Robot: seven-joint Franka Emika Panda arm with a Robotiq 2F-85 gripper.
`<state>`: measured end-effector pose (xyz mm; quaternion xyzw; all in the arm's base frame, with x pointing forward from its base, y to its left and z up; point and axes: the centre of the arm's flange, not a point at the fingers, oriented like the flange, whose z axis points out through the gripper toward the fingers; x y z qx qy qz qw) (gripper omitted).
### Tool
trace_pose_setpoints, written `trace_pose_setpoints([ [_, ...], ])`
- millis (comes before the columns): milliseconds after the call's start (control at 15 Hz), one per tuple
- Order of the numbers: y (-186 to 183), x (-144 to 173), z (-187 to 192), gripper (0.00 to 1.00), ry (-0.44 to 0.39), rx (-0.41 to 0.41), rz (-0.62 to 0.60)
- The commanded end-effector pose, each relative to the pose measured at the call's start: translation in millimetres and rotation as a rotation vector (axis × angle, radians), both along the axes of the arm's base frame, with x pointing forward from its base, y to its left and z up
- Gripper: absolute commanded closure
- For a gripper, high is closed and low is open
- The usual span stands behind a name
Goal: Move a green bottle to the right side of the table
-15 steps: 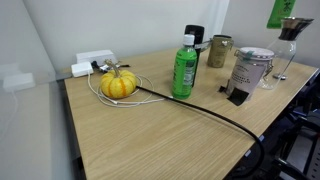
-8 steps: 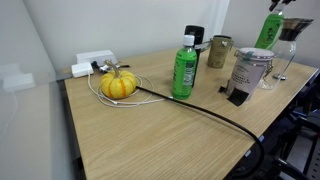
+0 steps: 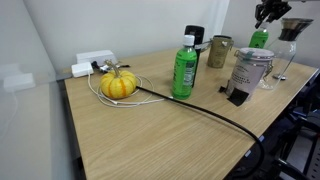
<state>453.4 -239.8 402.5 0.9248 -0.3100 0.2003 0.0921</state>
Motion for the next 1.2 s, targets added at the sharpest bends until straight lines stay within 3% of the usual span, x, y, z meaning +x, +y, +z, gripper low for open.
trace_pose_setpoints([
  [0, -3.8, 3.1, -2.3, 0.91, -0.004, 0.019, 0.032],
  [1133, -5.1, -1.7, -2.6, 0.91, 0.063, 0.064, 0.104],
])
